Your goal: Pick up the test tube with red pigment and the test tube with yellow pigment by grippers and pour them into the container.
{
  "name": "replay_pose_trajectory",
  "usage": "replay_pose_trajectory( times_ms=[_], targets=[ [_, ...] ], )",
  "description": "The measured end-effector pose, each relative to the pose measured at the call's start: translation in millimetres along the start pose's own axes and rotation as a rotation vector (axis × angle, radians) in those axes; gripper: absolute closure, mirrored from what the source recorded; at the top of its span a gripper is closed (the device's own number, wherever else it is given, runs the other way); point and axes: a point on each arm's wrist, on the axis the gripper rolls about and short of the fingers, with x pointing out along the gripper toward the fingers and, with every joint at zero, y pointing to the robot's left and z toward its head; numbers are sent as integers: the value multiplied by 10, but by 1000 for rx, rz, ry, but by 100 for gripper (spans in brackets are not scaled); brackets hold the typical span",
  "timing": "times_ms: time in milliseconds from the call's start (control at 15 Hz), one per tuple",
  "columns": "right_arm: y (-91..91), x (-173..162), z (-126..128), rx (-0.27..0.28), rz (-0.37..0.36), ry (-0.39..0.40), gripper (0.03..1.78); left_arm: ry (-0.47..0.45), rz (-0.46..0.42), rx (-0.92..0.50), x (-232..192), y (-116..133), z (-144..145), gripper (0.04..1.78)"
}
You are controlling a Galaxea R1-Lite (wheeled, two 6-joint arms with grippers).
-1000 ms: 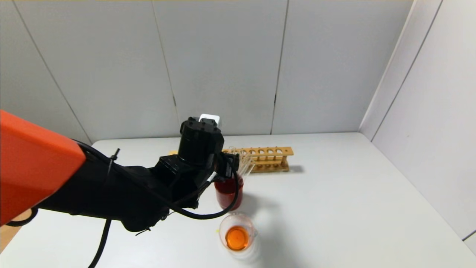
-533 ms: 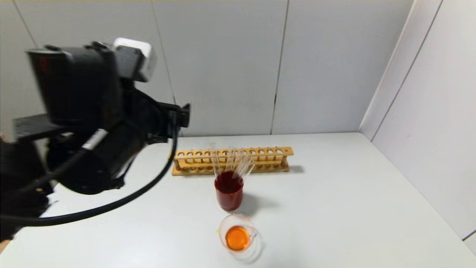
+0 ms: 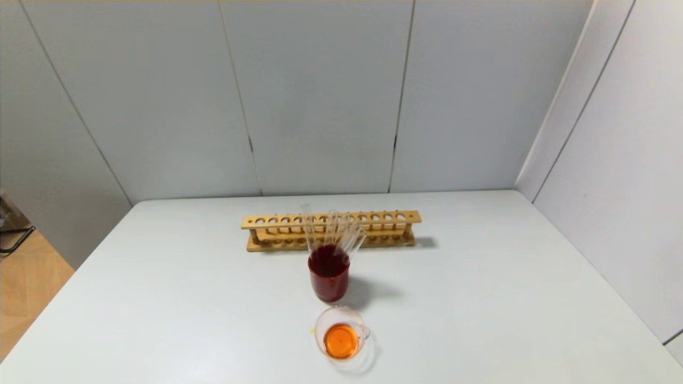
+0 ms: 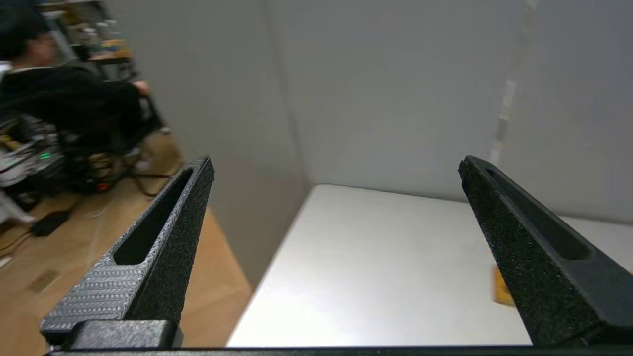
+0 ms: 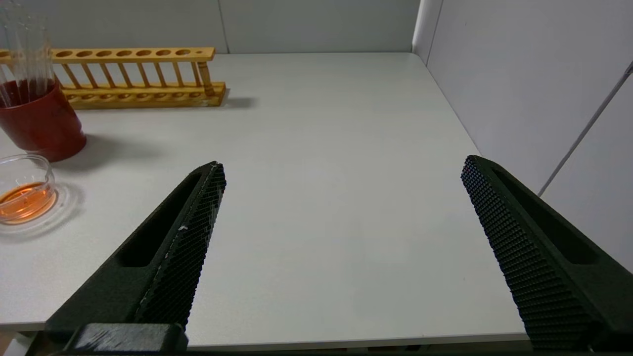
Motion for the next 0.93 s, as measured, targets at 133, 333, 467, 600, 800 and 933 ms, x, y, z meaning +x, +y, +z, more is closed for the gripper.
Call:
replay_pose_trajectory(
  times_ms=[133, 333, 467, 600, 800, 933],
  targets=[
    [0, 0, 0, 0, 0, 0, 7, -46, 75, -7, -262, 253, -23, 7],
    [0, 0, 0, 0, 1, 0, 7, -81, 76, -26, -708, 453, -126, 7],
    [0, 0, -1, 0, 1, 1, 7, -83, 3, -32, -989, 542, -247, 7],
    [0, 0, -1, 0, 1, 0, 7, -74, -81, -26, -1199, 595, -457, 7],
    [0, 0, -1, 0, 1, 1, 7, -110, -143, -51, -1420, 643, -801, 7],
    [0, 0, -1, 0, 1, 0, 7, -136, -131, -97, -1431, 630, -1009, 7]
  ],
)
